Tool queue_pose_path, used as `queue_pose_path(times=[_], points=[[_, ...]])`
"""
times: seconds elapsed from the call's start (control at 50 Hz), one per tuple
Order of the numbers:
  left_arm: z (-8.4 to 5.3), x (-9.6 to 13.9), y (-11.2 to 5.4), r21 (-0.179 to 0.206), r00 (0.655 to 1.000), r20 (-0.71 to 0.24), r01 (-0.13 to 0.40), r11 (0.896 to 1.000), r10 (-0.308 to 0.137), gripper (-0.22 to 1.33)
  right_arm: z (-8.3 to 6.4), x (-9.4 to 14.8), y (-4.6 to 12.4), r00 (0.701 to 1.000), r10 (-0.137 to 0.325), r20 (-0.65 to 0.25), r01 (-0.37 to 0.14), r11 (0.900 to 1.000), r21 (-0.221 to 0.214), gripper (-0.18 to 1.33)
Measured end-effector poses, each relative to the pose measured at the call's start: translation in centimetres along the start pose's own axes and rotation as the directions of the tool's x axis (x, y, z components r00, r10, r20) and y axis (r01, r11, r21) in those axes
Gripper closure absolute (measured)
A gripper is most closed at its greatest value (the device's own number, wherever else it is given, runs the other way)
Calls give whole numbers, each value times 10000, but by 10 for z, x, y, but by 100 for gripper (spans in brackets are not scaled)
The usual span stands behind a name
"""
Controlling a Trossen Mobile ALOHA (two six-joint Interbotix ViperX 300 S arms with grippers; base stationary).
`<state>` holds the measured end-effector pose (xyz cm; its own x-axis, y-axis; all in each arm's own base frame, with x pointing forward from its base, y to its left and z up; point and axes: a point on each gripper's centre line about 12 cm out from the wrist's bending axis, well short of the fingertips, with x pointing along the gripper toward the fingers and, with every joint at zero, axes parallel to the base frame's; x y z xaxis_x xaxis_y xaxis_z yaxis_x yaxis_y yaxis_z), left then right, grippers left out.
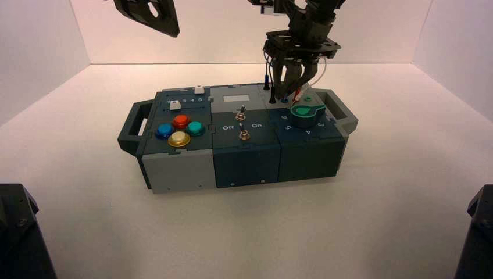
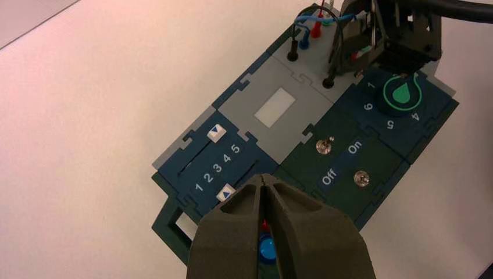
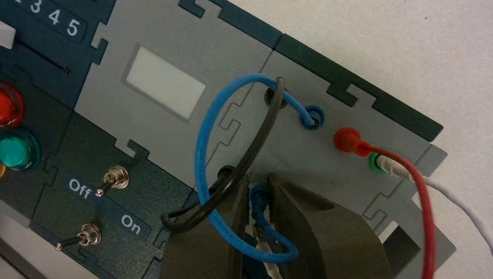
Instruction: Insert the blue wire.
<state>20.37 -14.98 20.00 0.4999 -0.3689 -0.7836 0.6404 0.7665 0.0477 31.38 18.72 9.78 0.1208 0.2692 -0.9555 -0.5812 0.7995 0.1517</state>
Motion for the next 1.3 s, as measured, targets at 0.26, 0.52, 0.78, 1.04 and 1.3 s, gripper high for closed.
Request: queue_pose_path(times=[0.26, 0.52, 0.78, 1.04, 1.3], points=[[0, 0, 0, 0, 10000, -15, 1, 10000, -1, 127, 1, -10, -5, 9996, -160, 227, 160, 9999, 29, 75], [0, 0, 0, 0, 10000, 0, 0, 10000, 0, 127, 1, -13, -5, 9992, -198, 343, 197, 9998, 34, 75], [0, 0, 0, -14, 10000, -15, 8, 10000, -8, 128, -1, -13, -5, 9989, -236, 410, 235, 9997, 32, 115], [-1, -1, 0, -14, 10000, 1, 7, 10000, -7, 128, -2, -14, -6, 9983, -286, 511, 284, 9996, 54, 115], [-1, -1, 0, -14, 10000, 31, 5, 10000, -4, 127, -3, -14, -5, 9984, -280, 494, 278, 9996, 41, 115]])
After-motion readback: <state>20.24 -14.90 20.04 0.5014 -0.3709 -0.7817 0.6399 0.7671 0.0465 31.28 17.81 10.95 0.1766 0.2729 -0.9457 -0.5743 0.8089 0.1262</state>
